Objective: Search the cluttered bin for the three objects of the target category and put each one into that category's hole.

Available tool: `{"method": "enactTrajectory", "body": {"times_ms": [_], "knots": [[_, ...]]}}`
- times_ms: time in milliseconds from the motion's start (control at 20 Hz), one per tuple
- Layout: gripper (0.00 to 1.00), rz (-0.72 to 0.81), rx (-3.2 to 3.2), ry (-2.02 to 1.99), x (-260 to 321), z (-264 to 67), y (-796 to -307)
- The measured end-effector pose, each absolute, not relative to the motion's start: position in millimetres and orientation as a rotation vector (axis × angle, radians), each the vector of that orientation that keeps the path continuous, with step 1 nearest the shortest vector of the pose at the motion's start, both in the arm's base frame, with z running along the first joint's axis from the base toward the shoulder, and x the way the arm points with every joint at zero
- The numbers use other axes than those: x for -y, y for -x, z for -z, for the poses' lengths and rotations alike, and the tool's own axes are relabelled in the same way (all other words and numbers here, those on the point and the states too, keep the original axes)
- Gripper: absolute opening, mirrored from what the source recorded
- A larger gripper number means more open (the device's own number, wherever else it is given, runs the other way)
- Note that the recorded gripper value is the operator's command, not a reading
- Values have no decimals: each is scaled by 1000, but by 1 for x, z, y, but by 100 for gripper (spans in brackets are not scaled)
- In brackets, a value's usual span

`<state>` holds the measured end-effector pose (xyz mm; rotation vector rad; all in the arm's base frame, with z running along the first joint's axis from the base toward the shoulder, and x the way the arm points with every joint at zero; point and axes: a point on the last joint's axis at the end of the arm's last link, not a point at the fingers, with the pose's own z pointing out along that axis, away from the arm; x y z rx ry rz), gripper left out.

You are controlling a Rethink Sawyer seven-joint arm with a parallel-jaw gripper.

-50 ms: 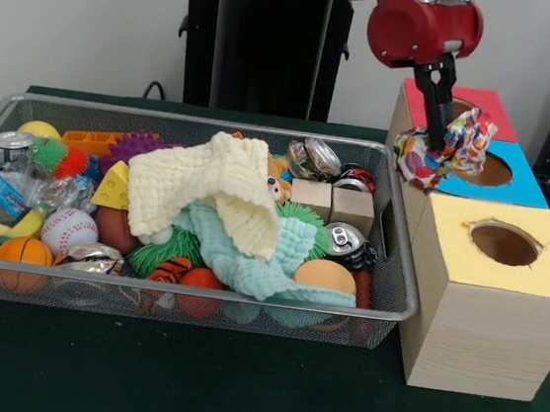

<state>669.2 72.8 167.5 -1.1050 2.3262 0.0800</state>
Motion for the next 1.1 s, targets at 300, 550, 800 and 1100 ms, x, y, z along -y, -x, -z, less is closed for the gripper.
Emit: {"method": "enactTrajectory", "body": {"times_ms": [300,550,800,1100], "knots": [[0,-89,-2329,1080,-70,-158,-669],[0,-90,-2329,1080,-70,-158,-669],[0,-91,-2327,1082,-71,-158,-669],[0,-99,-2316,1099,-82,-159,-669]]}}
